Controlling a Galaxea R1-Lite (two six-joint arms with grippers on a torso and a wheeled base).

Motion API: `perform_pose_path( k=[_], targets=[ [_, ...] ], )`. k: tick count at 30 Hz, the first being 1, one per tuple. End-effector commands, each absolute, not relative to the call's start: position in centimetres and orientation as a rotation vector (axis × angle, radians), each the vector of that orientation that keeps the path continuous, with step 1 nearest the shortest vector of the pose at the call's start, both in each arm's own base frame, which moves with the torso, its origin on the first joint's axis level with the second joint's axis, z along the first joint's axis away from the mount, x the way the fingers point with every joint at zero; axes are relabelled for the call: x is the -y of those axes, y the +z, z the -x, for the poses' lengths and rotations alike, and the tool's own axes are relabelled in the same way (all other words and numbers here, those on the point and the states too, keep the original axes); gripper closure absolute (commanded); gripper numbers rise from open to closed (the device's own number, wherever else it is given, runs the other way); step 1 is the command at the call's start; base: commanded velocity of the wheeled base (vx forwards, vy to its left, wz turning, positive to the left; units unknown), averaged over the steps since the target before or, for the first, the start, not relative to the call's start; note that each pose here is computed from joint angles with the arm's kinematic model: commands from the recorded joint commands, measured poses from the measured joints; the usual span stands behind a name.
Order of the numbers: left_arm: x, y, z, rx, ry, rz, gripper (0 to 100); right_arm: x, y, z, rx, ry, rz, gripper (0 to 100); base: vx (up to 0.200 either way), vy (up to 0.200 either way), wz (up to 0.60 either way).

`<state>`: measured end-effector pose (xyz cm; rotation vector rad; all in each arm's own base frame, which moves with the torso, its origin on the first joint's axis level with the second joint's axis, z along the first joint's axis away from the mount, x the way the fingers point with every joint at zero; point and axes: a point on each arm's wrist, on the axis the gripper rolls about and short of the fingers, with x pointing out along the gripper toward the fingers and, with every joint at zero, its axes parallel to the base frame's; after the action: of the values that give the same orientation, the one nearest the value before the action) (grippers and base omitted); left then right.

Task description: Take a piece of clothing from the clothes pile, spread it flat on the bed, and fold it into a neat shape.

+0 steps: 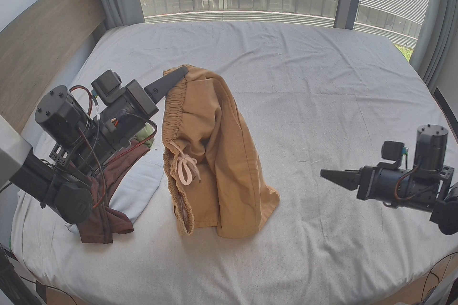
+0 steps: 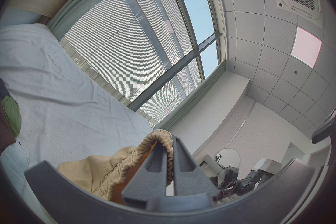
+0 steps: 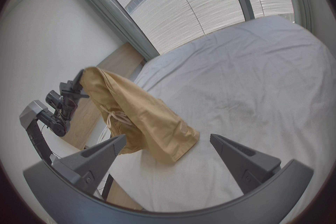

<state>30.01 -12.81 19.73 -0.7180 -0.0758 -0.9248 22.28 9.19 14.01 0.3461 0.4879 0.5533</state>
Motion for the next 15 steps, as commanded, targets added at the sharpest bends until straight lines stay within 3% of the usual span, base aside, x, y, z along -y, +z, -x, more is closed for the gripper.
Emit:
perform_pose_path(
  k=[1,15],
  targets=[
    [12.6,19.7,-30.6,0.085,-0.912,0.717,100,-11.3,10.7,-23.8,-0.614,0.571,-0.347,0,0.000,0.000,0.00],
    [11.7,18.8,-32.8,0.109,-0.828,0.723,100,-13.3,3.2,-26.9,-0.738,0.547,-0.371,0,0.000,0.000,0.00]
  ],
)
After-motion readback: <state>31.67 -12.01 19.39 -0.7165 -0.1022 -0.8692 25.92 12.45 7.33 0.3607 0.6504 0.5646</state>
